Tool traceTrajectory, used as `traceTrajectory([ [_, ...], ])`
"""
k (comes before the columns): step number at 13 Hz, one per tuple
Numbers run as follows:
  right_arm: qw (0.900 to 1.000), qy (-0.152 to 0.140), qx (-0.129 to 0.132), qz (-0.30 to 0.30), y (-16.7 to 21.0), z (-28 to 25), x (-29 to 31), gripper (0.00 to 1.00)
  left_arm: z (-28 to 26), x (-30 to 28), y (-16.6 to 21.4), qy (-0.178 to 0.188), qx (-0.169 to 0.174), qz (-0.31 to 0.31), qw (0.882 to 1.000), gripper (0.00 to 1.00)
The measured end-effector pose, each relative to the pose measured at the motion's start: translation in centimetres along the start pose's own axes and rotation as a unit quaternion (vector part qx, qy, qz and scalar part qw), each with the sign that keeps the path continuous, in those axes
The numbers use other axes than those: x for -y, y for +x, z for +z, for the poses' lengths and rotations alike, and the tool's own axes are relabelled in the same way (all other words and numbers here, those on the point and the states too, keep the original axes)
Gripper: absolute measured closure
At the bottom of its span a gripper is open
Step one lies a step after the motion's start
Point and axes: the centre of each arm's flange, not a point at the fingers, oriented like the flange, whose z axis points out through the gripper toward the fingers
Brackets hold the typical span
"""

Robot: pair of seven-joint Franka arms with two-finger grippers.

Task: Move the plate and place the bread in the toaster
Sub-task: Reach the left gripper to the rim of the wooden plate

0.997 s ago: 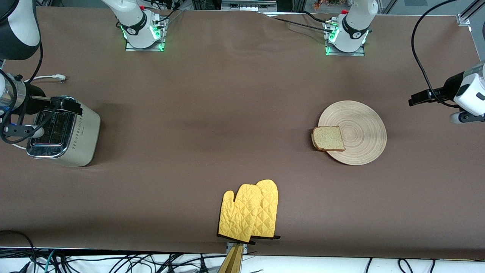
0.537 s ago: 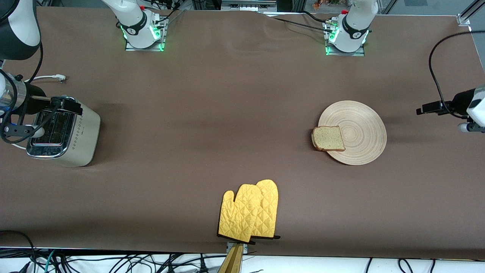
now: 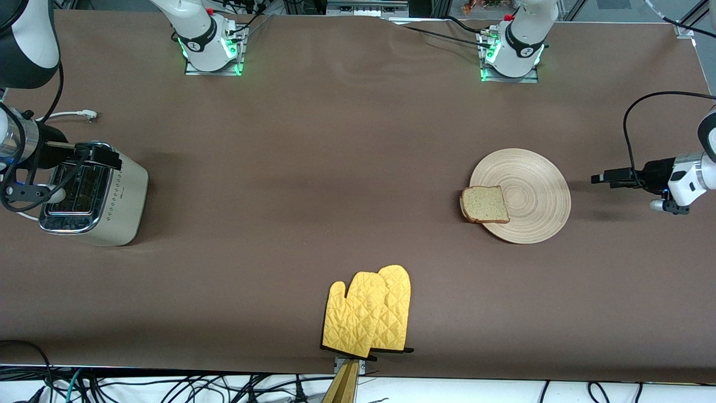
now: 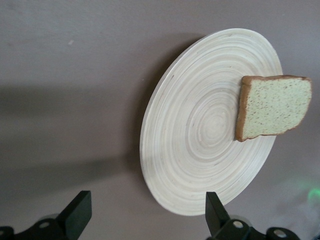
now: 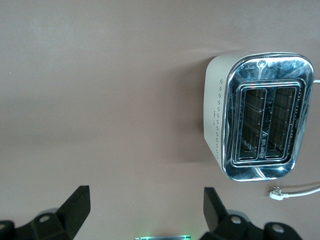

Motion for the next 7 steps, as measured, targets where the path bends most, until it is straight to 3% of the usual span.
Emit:
traceTrajectory([
  [3,1.000,0.000,0.000,0.000,0.0,0.0,0.0,0.00,3.8,2.0,0.6,-0.065,-0.012,0.027,0.997,0.00],
  [7,1.000,0.000,0.000,0.000,0.0,0.0,0.0,0.00,6.3,3.1,1.3,-0.102,-0.041,0.061,0.992,0.00],
])
